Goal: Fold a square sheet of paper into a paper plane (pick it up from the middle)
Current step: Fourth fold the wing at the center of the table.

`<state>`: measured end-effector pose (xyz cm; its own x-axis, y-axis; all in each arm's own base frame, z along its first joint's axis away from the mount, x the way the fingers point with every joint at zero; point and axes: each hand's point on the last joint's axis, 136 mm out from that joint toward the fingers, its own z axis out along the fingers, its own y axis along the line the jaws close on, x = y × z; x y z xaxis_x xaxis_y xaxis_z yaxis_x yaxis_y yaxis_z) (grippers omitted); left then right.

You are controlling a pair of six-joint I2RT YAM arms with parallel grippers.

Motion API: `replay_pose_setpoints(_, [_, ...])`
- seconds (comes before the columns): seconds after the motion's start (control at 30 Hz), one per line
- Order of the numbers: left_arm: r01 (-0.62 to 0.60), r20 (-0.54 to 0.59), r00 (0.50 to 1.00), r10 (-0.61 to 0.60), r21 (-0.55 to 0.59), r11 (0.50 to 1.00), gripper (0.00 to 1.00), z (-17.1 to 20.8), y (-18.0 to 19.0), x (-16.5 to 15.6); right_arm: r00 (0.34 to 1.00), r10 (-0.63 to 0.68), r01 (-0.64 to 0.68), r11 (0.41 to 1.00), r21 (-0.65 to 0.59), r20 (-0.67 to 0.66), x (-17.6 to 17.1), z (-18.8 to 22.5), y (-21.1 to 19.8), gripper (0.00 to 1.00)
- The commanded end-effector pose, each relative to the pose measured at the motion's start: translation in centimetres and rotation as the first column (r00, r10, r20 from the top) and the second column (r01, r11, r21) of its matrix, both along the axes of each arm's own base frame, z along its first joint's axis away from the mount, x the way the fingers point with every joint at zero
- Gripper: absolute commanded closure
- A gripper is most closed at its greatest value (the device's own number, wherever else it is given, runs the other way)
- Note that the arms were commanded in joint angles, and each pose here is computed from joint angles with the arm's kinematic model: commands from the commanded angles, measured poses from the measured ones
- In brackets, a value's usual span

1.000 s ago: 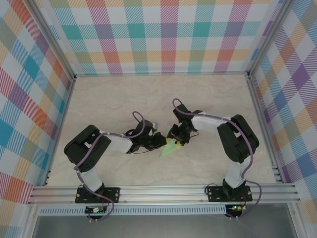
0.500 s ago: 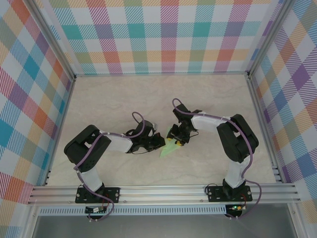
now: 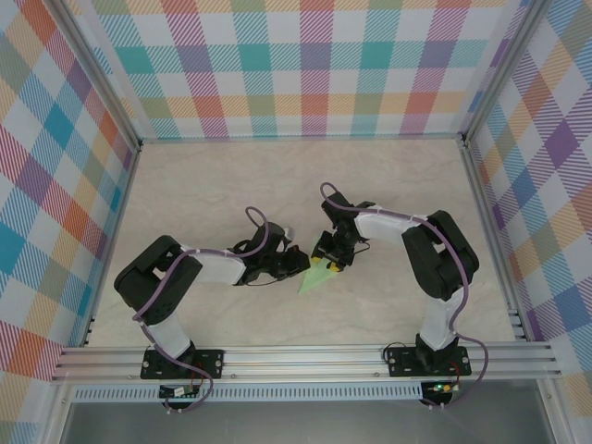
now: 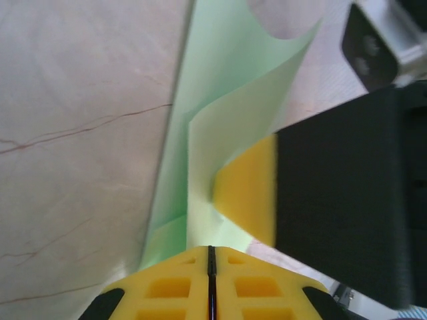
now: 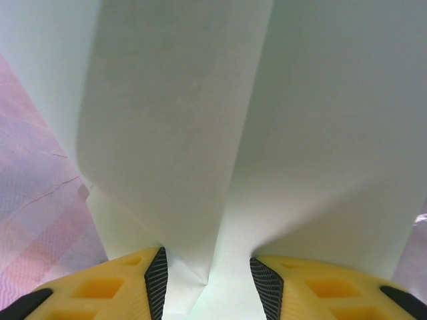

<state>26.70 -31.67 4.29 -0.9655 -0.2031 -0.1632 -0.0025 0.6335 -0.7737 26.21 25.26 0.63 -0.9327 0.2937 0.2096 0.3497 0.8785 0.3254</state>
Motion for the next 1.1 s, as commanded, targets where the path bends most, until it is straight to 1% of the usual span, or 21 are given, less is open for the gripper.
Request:
replay_pose_setpoints(0.0, [0.028,0.047,0.999,-0.025,-0.061,0.998,0.9,1.9,-0.7,0.4,0.99,0.008,-0.048,0.959,-0.279,-0.143,-3.9,-7.1,-5.8,0.55])
replay_pose_setpoints(0.23, [0.049,0.045,0.998,-0.045,-0.089,0.995,0.9,1.9,-1.3,0.3,0.988,0.012,-0.056,0.957,-0.284,-0.154,-3.9,-7.4,-5.6,0.53])
replay_pose_setpoints(0.43, [0.065,0.019,0.998,-0.063,-0.079,0.995,0.89,1.1,-1.6,0.2,0.987,0.005,-0.052,0.957,-0.286,-0.161,-3.8,-7.6,-5.6,0.52])
replay_pose_setpoints(0.63, [0.055,-0.008,0.998,-0.056,-0.051,0.997,0.91,-0.1,-1.5,0.3,0.987,0.005,-0.051,0.958,-0.281,-0.162,-3.9,-7.5,-5.5,0.52])
replay_pose_setpoints(0.9, [0.011,-0.03,0.999,-0.01,0.043,0.999,0.94,-1.6,0.0,0.3,0.987,0.002,-0.049,0.958,-0.282,-0.163,-3.9,-7.5,-5.5,0.51])
replay_pose_setpoints(1.07, [0.014,-0.043,0.999,-0.012,0.05,0.999,0.94,-2.0,0.1,0.2,0.988,0.002,-0.047,0.959,-0.28,-0.157,-3.8,-7.4,-5.5,0.51])
